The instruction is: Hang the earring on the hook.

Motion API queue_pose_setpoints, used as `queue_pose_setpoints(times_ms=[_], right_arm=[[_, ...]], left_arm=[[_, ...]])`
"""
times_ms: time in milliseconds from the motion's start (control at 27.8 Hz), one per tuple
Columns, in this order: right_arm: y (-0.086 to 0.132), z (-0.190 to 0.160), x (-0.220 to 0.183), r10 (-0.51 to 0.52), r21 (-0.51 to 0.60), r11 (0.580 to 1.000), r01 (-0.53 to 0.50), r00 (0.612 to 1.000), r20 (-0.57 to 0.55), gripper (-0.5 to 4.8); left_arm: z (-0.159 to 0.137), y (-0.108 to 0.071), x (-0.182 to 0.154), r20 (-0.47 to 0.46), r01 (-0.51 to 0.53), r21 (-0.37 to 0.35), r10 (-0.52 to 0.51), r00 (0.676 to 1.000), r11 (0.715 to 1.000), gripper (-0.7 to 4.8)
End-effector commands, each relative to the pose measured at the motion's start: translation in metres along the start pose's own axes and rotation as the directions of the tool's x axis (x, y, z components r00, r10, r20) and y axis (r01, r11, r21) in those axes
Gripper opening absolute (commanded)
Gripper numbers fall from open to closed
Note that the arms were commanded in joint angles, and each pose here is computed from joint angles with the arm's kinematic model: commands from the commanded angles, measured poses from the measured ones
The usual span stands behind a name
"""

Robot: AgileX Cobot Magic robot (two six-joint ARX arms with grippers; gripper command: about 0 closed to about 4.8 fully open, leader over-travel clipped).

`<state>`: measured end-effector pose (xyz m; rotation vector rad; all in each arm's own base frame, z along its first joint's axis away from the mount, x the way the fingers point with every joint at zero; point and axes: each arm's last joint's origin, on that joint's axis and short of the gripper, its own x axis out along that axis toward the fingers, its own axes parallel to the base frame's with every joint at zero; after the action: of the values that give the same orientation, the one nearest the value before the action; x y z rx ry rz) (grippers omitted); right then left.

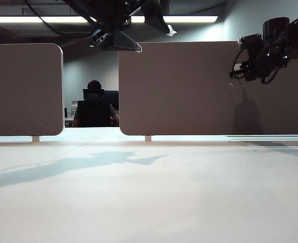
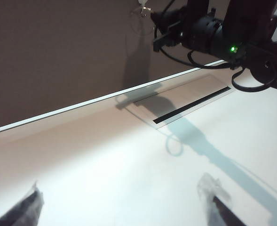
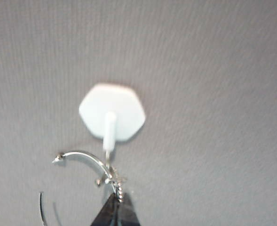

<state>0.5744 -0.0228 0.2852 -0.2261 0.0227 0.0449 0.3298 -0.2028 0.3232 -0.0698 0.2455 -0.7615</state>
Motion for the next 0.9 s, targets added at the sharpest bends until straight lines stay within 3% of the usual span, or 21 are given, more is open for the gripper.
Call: queue_pose_setpoints(times_ms=[36,395,503,575,898], right_arm=[[0.000,-0.001,0.001,-0.006,-0.017,1.000,0.006,1.000,0.001,-0.07],[0.000,-0.003,0.001,-0.006,-0.015,1.000,0.005,1.000,-0.008,0.05],[0.000,-0.003,0.001,-0.006,-0.016,1.000,0.006,1.000,-0.006,1.71],[0.000,-0.003,0.001,-0.006,-0.014,1.000,0.006,1.000,-0.006,2.28],[-0.005,0.014,-0.006,-0.037,-0.015,0.999,0.037,0.999,-0.013,2.30]], left_arm=[[0.004,-0.001,-0.001,0.011,0.007,0.004,-0.007,1.000,1.000,4.79],[0.003,-0.001,-0.001,0.003,0.006,0.002,-0.006,1.000,1.000,4.79],[0.003,-0.001,-0.001,0.003,0.006,0.002,-0.006,1.000,1.000,4.79],[0.003,-0.001,-0.001,0.003,0.007,0.002,-0.007,1.000,1.000,4.79],[0.002,-0.001,-0.001,-0.004,0.006,0.000,-0.006,1.000,1.000,4.79]])
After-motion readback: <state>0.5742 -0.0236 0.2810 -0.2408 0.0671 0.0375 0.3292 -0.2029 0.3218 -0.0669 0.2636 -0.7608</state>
